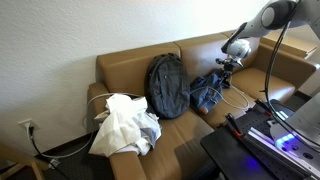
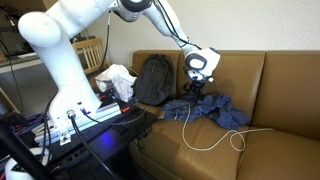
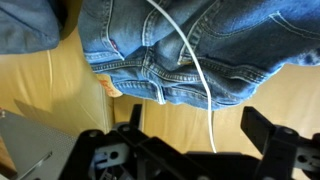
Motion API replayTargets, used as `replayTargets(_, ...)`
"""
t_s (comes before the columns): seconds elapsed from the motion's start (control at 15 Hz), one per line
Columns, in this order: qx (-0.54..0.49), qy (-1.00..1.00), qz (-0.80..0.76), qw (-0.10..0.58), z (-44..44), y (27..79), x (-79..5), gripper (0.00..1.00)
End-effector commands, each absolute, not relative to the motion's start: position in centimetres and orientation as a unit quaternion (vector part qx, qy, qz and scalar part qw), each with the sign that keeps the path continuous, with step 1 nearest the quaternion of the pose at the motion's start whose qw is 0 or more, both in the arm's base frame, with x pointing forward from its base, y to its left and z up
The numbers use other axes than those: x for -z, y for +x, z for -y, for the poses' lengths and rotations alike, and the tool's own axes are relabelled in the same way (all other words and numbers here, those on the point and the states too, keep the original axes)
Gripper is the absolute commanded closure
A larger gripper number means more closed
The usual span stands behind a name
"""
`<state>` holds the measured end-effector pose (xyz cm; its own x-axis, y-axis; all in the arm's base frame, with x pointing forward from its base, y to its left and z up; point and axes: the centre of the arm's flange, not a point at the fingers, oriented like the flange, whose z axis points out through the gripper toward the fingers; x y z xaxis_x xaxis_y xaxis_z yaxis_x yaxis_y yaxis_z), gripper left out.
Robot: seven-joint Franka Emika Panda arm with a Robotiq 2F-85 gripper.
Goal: Put the blue jeans on the left armrest
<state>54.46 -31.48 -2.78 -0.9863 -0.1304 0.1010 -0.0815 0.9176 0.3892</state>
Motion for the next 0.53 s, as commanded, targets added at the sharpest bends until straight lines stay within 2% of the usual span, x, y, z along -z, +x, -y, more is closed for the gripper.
replayTargets(0.0, 0.183, -0.033, 0.982, 0.016, 32.8, 56.0, 6.6, 0.00)
replayTargets(0.33, 0.070, -0.104, 0.991, -0.042, 33.1, 56.6, 9.5, 0.00)
replayTargets(0.47, 0.071, -0.124, 0.989, -0.037, 32.4, 57.0, 10.7, 0.00)
